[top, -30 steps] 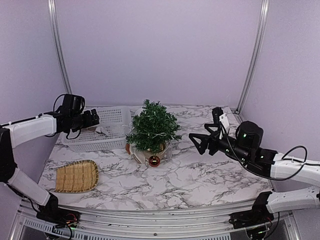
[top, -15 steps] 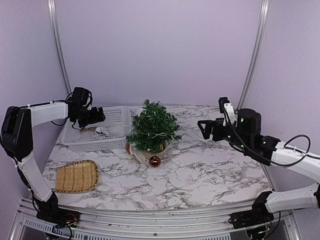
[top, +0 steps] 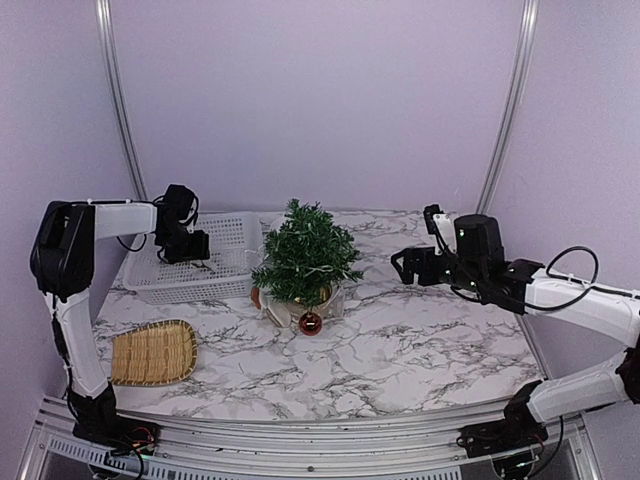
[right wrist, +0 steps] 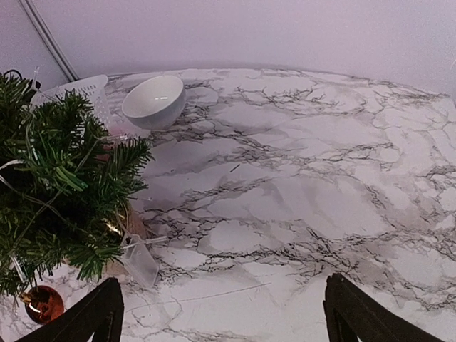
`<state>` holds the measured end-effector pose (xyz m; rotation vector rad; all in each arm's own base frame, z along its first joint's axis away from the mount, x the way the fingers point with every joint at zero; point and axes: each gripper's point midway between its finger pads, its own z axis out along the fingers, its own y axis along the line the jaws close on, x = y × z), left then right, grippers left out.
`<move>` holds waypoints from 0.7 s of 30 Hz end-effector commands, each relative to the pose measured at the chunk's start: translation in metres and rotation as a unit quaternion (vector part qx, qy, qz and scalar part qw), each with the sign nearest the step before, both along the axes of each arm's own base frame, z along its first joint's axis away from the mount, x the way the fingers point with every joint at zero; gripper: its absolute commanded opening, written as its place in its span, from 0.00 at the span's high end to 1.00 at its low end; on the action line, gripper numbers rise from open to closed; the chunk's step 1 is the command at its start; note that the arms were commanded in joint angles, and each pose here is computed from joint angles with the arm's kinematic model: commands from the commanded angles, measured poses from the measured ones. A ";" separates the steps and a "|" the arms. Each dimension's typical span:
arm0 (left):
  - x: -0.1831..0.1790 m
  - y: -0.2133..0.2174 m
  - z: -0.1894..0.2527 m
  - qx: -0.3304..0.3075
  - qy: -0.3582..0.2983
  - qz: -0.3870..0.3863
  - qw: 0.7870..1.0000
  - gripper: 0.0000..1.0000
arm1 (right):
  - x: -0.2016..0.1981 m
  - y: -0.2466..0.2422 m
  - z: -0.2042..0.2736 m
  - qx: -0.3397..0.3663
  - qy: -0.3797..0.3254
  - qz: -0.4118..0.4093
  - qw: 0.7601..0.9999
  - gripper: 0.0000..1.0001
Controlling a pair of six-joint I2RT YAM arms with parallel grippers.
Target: Decorate the small christmas tree
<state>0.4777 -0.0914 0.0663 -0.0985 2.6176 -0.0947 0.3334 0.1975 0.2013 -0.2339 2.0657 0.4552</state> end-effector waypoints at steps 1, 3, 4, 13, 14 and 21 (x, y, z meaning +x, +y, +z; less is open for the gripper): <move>0.004 0.016 -0.002 0.033 0.013 0.016 0.999 0.36 | 0.014 0.002 0.027 0.017 -0.024 -0.002 1.000 0.05; 0.006 0.017 -0.010 0.017 0.025 0.026 0.999 0.39 | 0.018 0.001 0.028 0.015 -0.024 -0.003 1.000 0.05; 0.007 0.017 -0.013 0.008 0.032 0.029 0.999 0.41 | 0.020 0.000 0.029 0.013 -0.024 -0.005 1.000 0.05; 0.014 0.010 -0.031 -0.023 0.052 0.029 0.998 0.60 | 0.033 0.003 0.037 0.004 -0.034 -0.002 0.999 0.05; 0.014 0.010 -0.032 -0.024 0.053 0.030 0.998 0.63 | 0.033 0.004 0.038 0.003 -0.035 0.000 0.999 0.05; 0.013 0.006 -0.018 -0.034 0.042 0.017 0.998 0.79 | 0.037 0.012 0.044 0.003 -0.038 0.019 0.999 0.05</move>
